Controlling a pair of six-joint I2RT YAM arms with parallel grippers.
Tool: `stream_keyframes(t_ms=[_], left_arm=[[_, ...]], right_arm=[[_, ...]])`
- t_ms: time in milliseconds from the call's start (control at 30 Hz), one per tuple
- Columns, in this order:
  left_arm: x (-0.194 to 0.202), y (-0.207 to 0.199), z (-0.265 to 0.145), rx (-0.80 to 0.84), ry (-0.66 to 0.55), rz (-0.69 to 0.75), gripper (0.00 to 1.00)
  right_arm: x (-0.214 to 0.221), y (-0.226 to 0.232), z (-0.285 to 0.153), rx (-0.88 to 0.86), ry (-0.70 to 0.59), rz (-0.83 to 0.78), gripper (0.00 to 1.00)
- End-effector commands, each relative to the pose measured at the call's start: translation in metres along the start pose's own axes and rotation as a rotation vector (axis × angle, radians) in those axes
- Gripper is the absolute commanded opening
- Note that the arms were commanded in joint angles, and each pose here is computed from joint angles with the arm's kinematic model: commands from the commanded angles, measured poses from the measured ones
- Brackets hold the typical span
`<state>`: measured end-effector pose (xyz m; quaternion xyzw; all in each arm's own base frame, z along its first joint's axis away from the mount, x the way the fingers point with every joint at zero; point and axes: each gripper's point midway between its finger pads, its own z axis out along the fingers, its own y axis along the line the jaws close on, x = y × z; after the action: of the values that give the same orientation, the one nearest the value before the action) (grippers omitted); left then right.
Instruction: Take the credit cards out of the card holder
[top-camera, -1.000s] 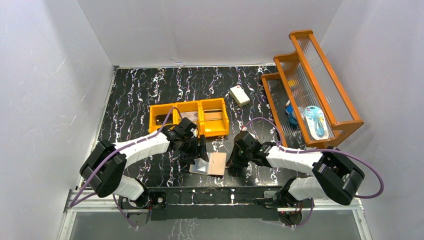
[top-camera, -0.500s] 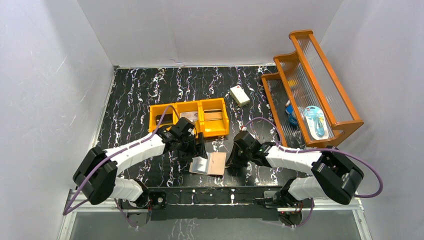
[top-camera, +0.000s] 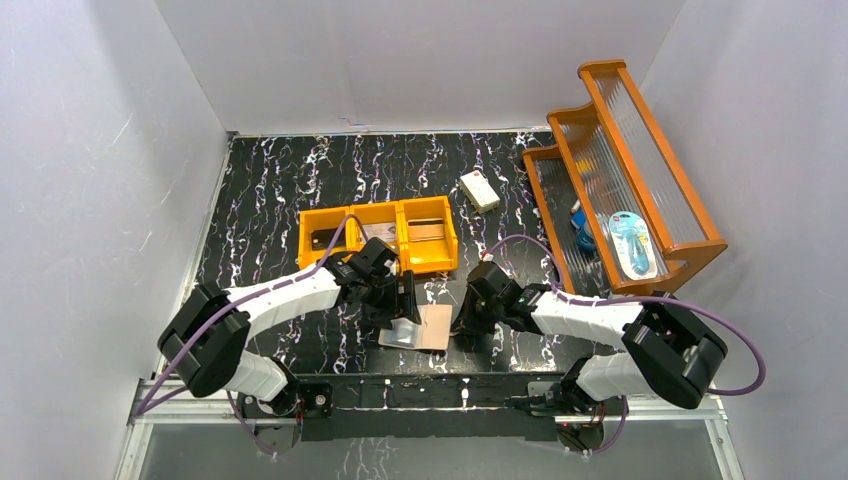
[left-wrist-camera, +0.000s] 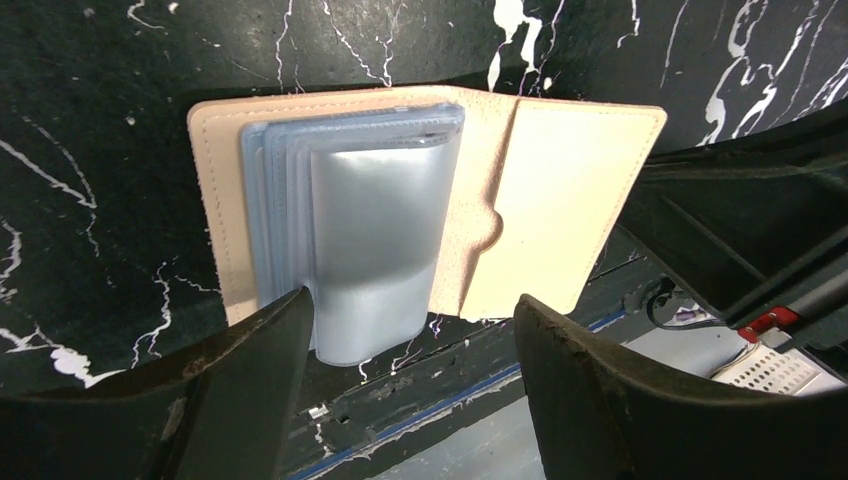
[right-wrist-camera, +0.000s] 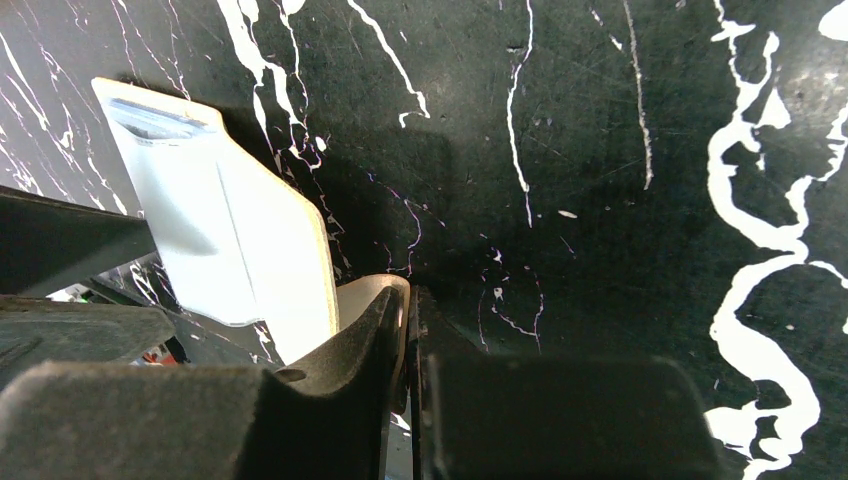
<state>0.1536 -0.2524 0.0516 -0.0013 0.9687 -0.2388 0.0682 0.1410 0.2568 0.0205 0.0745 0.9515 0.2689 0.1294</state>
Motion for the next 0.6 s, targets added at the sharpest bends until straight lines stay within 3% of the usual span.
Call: stream_keyframes(t_ms=[0, 267, 567], left_arm=[[0.007, -0.005, 0.005, 0.012, 0.043, 0.019, 0.71], [0.007, -0.006, 0.007, 0.004, 0.031, 0.013, 0.71], [0.004, -0.06, -0.003, 0.244, 0.047, 0.074, 0.72]], right_arm=[[0.0, -0.006, 0.003, 0.023, -0.001, 0.007, 0.18], [0.002, -0.006, 0.003, 0.015, 0.008, 0.009, 0.18], [0.005, -0.003, 0.005, 0.004, 0.03, 0.004, 0.19]])
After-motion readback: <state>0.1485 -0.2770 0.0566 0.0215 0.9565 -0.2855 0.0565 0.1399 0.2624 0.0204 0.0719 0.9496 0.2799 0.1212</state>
